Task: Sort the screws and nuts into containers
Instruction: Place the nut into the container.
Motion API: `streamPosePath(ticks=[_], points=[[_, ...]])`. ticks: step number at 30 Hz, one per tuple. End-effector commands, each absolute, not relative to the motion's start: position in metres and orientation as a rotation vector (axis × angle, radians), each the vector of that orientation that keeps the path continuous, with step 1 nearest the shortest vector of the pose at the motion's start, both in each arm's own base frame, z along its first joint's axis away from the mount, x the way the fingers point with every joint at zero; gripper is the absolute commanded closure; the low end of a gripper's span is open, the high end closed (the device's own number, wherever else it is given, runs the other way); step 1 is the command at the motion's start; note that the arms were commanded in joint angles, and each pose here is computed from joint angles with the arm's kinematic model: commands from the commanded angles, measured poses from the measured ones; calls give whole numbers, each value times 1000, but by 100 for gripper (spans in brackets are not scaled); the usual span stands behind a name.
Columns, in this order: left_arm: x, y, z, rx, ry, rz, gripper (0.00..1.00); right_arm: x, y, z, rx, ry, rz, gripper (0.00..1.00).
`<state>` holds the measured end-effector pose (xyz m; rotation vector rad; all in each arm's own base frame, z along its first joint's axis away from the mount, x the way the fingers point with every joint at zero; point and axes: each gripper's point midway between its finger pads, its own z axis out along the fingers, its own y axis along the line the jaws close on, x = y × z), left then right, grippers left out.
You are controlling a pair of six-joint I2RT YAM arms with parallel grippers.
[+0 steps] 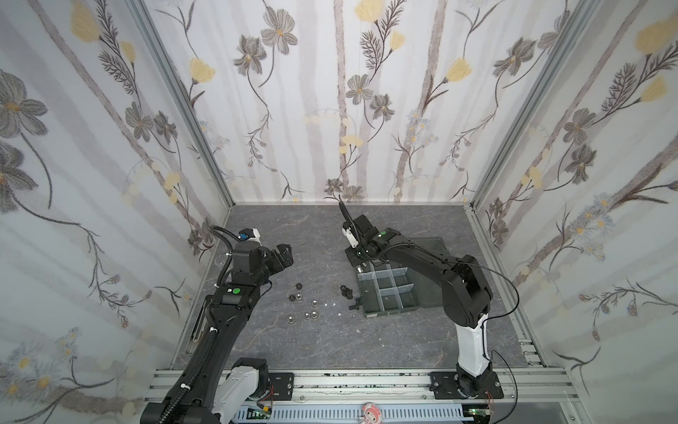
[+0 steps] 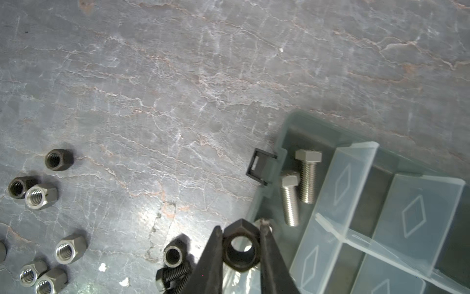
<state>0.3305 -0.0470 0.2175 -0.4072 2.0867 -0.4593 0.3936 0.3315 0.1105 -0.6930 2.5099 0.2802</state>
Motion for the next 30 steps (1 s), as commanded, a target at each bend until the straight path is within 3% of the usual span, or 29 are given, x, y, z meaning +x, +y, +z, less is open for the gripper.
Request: streamPosePath(ticks=[1,15,27,30], points=[[336,-49,226,-389,2054,-476,0,404,320,120,-657,2480,290,79],[336,-51,221,-382,2065,-486,0,446,255,118,-470,2494,232,79],[336,-53,222,-375,2063,-497,0,465,240,103,-418,2512,208,78],[337,-53,221,-375,2067,-493,0,467,241,99,-417,2517,211,73]])
